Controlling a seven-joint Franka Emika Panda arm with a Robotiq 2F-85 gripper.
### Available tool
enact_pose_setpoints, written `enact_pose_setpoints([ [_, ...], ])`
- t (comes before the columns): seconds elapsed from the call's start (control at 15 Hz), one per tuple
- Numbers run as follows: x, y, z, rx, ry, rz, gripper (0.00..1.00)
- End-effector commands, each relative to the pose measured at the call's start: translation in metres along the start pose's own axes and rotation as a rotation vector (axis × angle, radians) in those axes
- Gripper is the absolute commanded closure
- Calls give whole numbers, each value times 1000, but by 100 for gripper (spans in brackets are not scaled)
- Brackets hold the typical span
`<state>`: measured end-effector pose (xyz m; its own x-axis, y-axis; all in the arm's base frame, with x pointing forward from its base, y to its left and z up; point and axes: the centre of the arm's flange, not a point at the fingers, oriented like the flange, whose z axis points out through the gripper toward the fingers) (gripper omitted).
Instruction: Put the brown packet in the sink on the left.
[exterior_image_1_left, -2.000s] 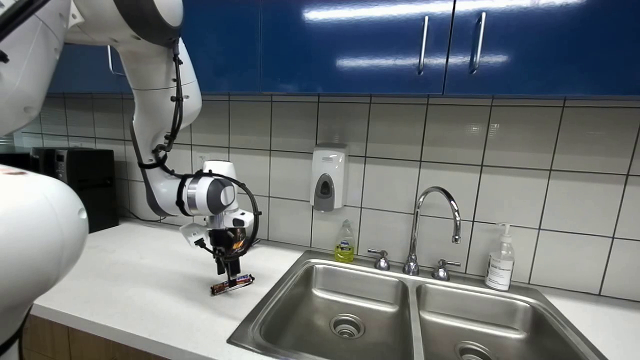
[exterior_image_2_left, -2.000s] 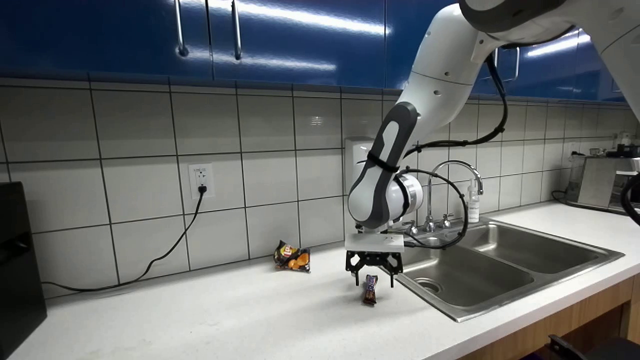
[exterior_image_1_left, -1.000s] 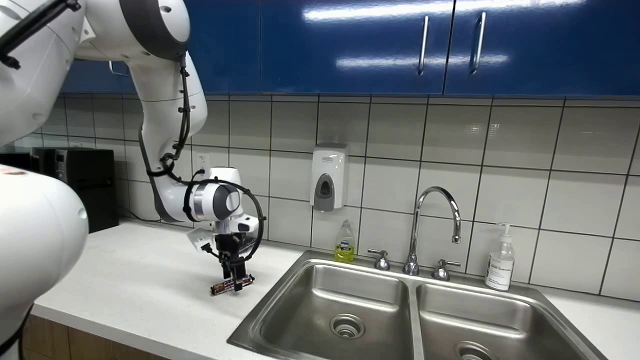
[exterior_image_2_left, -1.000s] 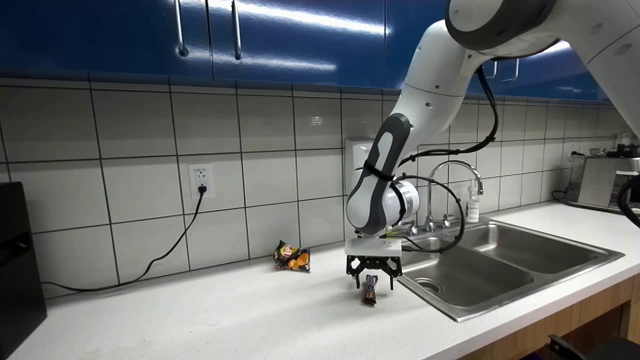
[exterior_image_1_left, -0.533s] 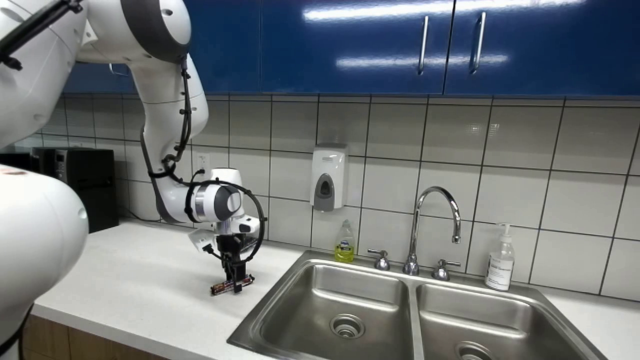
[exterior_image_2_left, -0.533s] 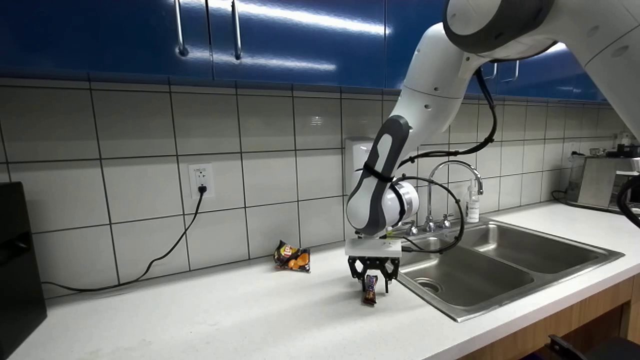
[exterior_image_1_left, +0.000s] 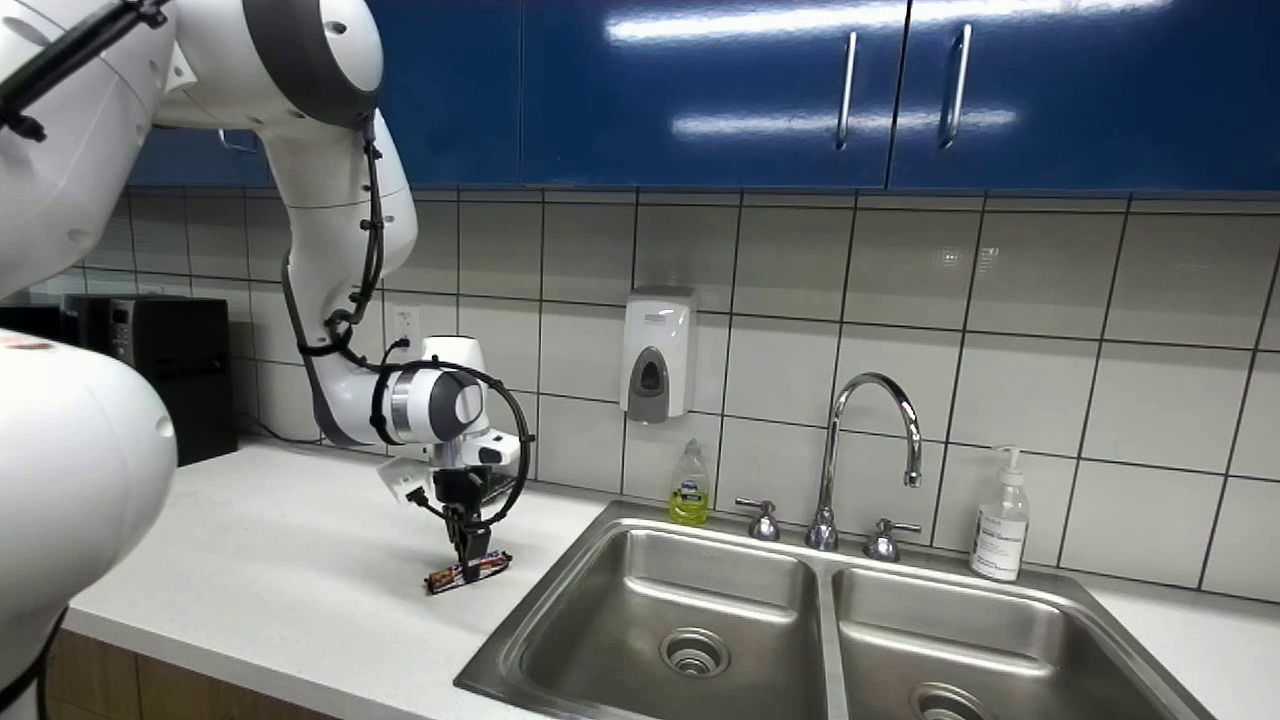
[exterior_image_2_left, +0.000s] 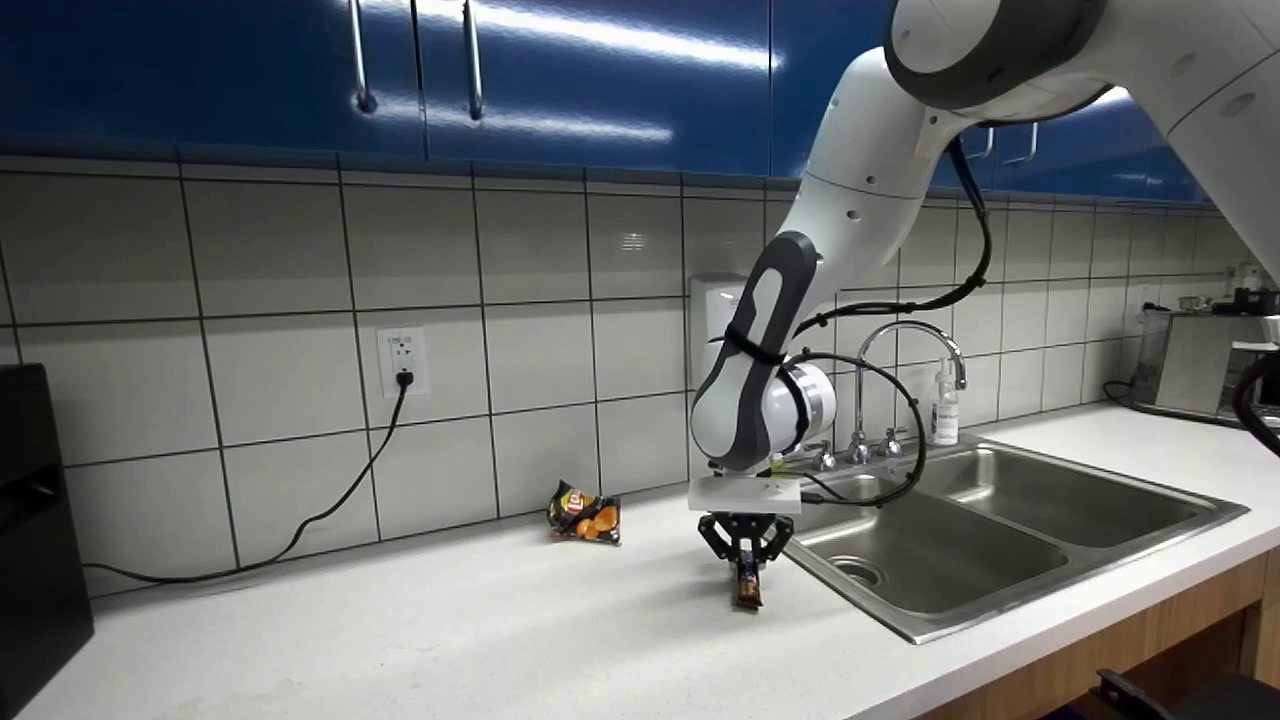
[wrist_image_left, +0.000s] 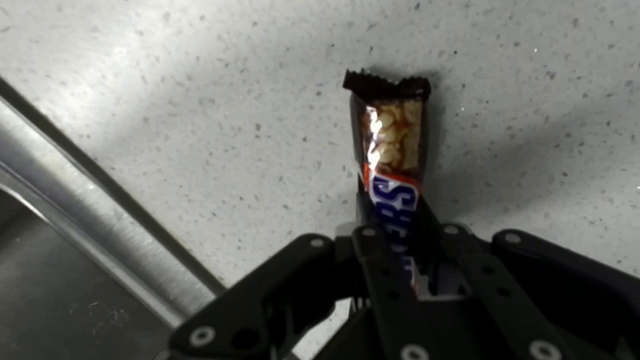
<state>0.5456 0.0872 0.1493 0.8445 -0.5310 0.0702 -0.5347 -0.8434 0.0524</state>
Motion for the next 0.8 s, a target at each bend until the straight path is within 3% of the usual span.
enact_pose_setpoints([
  [0.0, 3, -2, 1, 4, -11, -1, 96],
  [0.73, 13, -7, -68, 82, 32, -47, 96],
])
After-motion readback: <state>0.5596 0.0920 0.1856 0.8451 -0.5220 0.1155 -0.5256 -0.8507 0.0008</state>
